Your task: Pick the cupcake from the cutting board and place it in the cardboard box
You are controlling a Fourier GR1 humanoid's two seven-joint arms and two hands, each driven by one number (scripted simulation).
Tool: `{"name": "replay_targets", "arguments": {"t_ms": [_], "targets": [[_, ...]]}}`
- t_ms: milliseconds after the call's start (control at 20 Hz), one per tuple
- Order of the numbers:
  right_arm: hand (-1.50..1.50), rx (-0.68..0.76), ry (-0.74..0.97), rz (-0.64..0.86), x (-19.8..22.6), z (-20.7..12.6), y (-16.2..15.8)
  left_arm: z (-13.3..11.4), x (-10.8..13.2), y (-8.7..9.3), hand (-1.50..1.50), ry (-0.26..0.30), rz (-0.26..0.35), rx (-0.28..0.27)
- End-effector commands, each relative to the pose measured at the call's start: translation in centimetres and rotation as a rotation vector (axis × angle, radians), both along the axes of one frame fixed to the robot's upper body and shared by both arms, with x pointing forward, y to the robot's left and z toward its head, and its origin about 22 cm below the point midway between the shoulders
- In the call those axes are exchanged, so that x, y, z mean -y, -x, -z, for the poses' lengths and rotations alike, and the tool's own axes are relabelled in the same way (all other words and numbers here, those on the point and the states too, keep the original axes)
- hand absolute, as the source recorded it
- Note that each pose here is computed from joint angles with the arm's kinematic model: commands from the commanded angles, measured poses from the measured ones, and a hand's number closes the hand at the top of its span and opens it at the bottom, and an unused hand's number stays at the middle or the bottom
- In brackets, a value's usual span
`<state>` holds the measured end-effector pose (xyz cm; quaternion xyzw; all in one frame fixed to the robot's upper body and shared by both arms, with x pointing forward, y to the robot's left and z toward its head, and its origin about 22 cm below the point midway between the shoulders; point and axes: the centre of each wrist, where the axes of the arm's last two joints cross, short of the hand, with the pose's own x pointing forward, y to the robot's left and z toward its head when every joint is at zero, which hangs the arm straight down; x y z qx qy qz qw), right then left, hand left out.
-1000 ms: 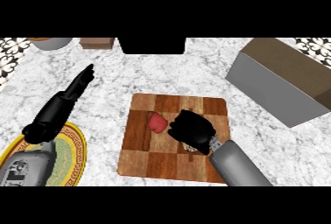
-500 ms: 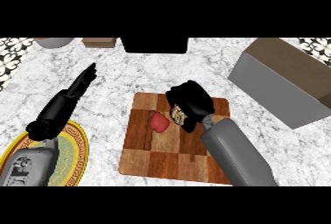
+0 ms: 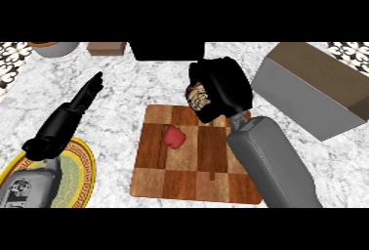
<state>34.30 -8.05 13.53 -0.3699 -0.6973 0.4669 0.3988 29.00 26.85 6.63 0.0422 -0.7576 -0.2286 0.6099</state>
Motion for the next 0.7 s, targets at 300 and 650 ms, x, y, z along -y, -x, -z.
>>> {"name": "replay_targets", "arguments": {"t_ms": [300,650], "targets": [[1.5,0.079,-0.282,0.387,8.4,-4.7,-3.1,0.6,0.2,0.4,0.0,0.004,-0.006,0.01],[1.5,0.076,-0.238,0.512,14.1,-6.6,-6.9,-0.6,1.5,-1.2,0.0,-0.008,0.016,-0.001]]}}
